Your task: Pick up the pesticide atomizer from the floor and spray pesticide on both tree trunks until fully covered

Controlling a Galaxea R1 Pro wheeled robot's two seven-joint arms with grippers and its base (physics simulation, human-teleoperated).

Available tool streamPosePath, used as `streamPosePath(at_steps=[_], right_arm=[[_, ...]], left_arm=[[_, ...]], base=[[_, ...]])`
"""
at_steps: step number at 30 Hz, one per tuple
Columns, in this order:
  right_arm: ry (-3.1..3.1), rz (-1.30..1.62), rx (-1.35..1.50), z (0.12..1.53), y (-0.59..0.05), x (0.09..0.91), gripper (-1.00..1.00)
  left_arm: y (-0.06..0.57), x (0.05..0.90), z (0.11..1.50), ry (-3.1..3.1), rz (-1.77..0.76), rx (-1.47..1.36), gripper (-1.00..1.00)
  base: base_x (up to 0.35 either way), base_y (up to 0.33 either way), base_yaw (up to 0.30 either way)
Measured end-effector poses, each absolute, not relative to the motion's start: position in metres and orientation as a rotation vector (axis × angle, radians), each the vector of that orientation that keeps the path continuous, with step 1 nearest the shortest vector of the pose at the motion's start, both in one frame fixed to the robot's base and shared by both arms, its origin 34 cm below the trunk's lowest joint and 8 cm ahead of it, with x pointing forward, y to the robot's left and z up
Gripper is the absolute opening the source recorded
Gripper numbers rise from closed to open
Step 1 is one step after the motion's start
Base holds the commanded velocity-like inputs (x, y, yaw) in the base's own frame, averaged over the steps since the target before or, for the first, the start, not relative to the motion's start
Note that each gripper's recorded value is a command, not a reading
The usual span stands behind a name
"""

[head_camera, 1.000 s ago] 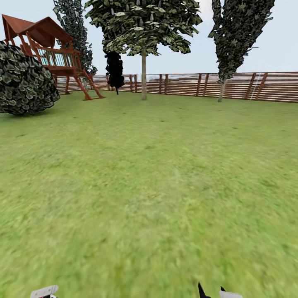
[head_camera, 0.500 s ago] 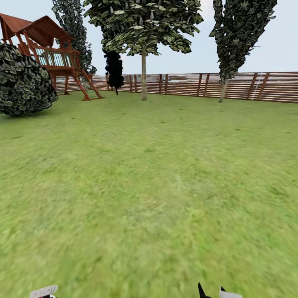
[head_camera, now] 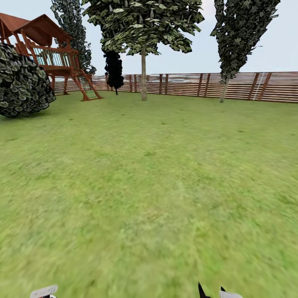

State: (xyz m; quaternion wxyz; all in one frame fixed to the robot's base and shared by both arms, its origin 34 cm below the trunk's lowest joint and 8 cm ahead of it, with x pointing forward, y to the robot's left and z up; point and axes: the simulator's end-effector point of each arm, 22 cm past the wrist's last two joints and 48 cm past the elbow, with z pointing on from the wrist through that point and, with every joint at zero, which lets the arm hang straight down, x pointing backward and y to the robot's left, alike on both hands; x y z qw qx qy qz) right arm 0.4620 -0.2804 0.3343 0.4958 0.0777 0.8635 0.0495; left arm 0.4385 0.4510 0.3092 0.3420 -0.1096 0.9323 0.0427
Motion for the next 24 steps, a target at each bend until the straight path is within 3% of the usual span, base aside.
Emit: streamPosePath(at_steps=[24], right_arm=[[2.092, 0.119, 0.189, 0.3343, -0.2805, 0.462, 1.0]], left_arm=[[0.4514, 0.4389, 0.3095, 2.423, 0.112, -0.285, -1.0]], base=[[0.338, 0.0, 0.0]])
